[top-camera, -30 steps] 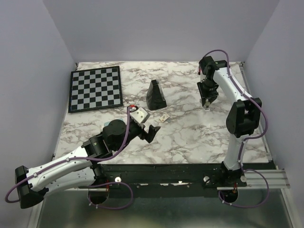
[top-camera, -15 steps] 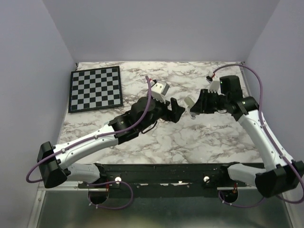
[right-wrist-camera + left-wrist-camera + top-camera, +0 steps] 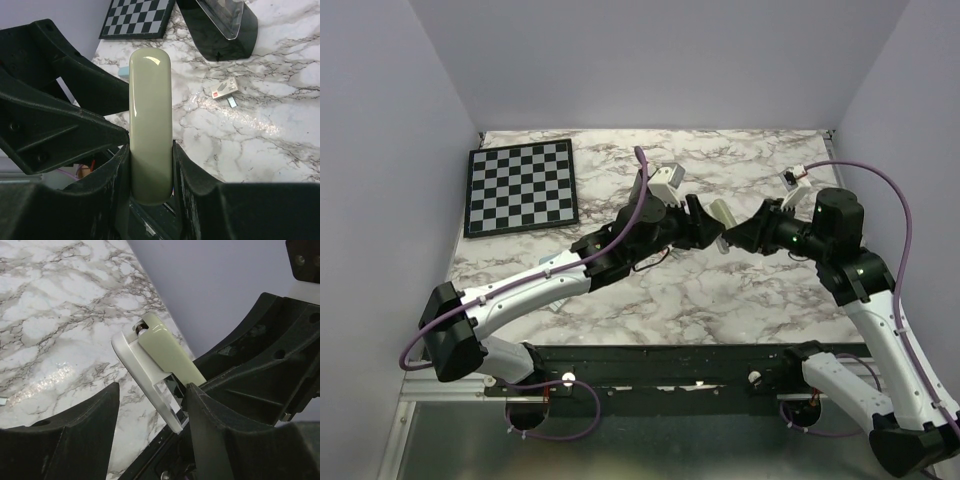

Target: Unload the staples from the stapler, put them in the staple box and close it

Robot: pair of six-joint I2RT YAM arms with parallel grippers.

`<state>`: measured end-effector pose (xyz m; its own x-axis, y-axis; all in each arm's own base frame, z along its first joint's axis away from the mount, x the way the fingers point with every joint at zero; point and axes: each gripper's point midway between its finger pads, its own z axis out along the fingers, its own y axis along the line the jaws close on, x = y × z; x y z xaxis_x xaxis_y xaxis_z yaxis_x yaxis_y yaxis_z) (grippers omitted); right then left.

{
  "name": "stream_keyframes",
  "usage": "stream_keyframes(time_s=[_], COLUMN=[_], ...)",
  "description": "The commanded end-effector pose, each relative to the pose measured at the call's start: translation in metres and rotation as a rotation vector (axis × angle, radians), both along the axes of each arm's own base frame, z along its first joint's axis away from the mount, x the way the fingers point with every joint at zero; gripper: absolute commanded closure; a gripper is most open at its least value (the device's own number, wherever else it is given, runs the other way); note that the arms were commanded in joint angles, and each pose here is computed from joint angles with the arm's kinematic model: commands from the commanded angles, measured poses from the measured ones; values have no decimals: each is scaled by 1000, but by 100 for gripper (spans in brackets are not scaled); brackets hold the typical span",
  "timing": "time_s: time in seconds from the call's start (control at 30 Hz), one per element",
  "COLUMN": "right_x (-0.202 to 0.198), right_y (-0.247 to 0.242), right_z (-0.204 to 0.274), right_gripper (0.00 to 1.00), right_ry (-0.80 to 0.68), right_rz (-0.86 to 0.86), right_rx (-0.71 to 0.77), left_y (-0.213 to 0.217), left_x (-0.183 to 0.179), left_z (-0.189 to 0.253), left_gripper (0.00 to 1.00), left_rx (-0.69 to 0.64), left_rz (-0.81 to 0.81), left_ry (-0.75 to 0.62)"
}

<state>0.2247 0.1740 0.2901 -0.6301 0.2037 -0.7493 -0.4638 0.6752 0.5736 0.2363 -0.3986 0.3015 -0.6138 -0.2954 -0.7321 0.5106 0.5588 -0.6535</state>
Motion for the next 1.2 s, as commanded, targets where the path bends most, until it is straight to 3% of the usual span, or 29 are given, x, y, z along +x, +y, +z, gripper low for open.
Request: stream_keyframes(time_s=[0.0, 0.2, 0.47, 0.57, 0.7, 0.83, 0.87, 0.9, 1.03, 1.17], right_x=[2, 0, 1, 1, -1, 0, -1, -1, 1, 6], right_y=[5, 1, 0, 3, 7, 5, 3, 3, -5, -28], right_z=[10, 21, 17, 16, 13, 10, 7, 10, 11, 5], right_gripper=[99, 99, 99, 99, 99, 99, 99, 99, 99, 99], right_ry=[-33, -73, -65, -60, -44, -39, -27, -40, -43, -17], right_rz=[9, -24, -32, -18, 7, 1, -5, 0, -11, -104], right_rx=[48, 65, 61, 79, 88, 64, 54, 47, -32, -156], left_y=[-15, -20, -9, -16, -29, -34, -33, -30, -16, 22], left_x=[-14, -21, -22, -23, -25, -32, -32, -32, -31, -17], left_z=[-2, -15, -21, -23, -33, -39, -40, -39, -46, -90], left_gripper=[38, 60, 55, 50, 51, 79, 94, 100, 100, 100], left_rx=[-71, -42, -30, -24, -13, -1, 15, 25, 158, 477], left_rz=[-84, -131, -107, -138, -198, -269, -280, -281, -316, -287], left_ry=[53, 82, 63, 58, 41, -18, -53, -72, -223, -288])
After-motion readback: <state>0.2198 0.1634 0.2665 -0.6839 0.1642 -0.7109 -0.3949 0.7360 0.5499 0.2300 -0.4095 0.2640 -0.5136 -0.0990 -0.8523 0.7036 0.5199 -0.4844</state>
